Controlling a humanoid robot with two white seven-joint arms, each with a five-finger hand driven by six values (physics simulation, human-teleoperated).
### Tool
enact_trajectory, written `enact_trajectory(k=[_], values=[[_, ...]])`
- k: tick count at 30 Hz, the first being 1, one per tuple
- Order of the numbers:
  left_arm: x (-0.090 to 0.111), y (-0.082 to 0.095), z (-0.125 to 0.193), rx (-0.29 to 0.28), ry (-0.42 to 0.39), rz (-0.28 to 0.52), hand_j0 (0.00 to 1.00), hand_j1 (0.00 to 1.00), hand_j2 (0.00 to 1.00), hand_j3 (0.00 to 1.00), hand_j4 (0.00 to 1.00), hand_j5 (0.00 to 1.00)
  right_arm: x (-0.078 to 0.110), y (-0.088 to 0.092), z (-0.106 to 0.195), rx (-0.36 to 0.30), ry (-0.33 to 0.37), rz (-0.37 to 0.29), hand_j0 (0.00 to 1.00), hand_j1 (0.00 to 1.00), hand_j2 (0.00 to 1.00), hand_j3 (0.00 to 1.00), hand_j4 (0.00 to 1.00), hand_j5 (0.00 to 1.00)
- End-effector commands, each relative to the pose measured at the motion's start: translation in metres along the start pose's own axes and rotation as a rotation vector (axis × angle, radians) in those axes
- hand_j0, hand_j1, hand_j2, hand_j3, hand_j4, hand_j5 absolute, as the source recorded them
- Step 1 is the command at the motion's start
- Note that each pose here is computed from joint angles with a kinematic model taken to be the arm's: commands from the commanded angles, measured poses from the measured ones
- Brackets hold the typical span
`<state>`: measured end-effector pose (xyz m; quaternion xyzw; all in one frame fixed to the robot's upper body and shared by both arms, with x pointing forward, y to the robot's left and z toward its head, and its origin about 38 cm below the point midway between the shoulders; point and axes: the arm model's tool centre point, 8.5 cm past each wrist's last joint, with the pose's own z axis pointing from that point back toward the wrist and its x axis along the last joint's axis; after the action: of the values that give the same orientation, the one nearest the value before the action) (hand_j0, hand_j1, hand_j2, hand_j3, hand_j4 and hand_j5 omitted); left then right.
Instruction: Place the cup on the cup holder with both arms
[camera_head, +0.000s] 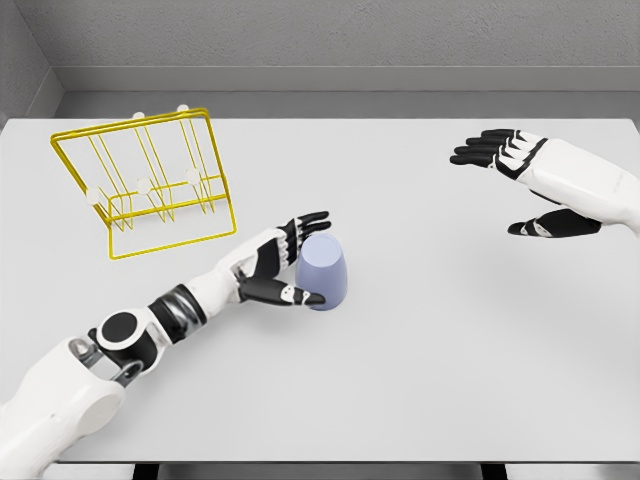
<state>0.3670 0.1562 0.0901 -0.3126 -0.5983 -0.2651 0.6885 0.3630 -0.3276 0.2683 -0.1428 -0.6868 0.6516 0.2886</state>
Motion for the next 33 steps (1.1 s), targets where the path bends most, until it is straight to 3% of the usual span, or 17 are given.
enact_trajectory(k=[1,14,21,25,26,33], values=[[-0.005,0.0,0.0,0.002,0.012,0.008,1.0,1.0,1.0,1.0,1.0,1.0,0.0,0.0,0.0,-0.007,-0.002,-0.008,1.0,1.0,1.0,1.0,1.0,1.0],[-0.015,-0.002,-0.006,0.008,0.023,0.025,1.0,1.0,1.0,1.0,1.0,1.0,0.0,0.0,0.0,-0.009,-0.001,-0.011,1.0,1.0,1.0,1.0,1.0,1.0],[-0.018,-0.007,-0.008,-0.002,0.035,-0.01,1.0,1.0,1.0,1.0,1.0,1.0,0.001,-0.003,-0.001,-0.027,-0.003,-0.009,1.0,1.0,1.0,1.0,1.0,1.0],[-0.018,-0.006,-0.008,-0.001,0.037,-0.015,0.86,0.86,0.86,0.86,0.86,0.86,0.001,-0.003,-0.001,-0.03,-0.005,-0.009,1.0,1.0,1.0,1.0,1.0,1.0],[-0.019,-0.007,-0.008,-0.001,0.036,-0.012,0.78,0.78,0.78,0.78,0.78,0.78,0.0,-0.003,0.0,-0.03,-0.002,-0.008,1.0,1.0,1.0,1.0,1.0,1.0],[-0.017,-0.006,-0.008,0.001,0.025,-0.016,0.64,0.64,0.64,0.64,0.64,0.64,-0.002,-0.005,0.005,-0.039,0.013,-0.008,1.0,1.0,1.0,1.0,1.0,1.0]])
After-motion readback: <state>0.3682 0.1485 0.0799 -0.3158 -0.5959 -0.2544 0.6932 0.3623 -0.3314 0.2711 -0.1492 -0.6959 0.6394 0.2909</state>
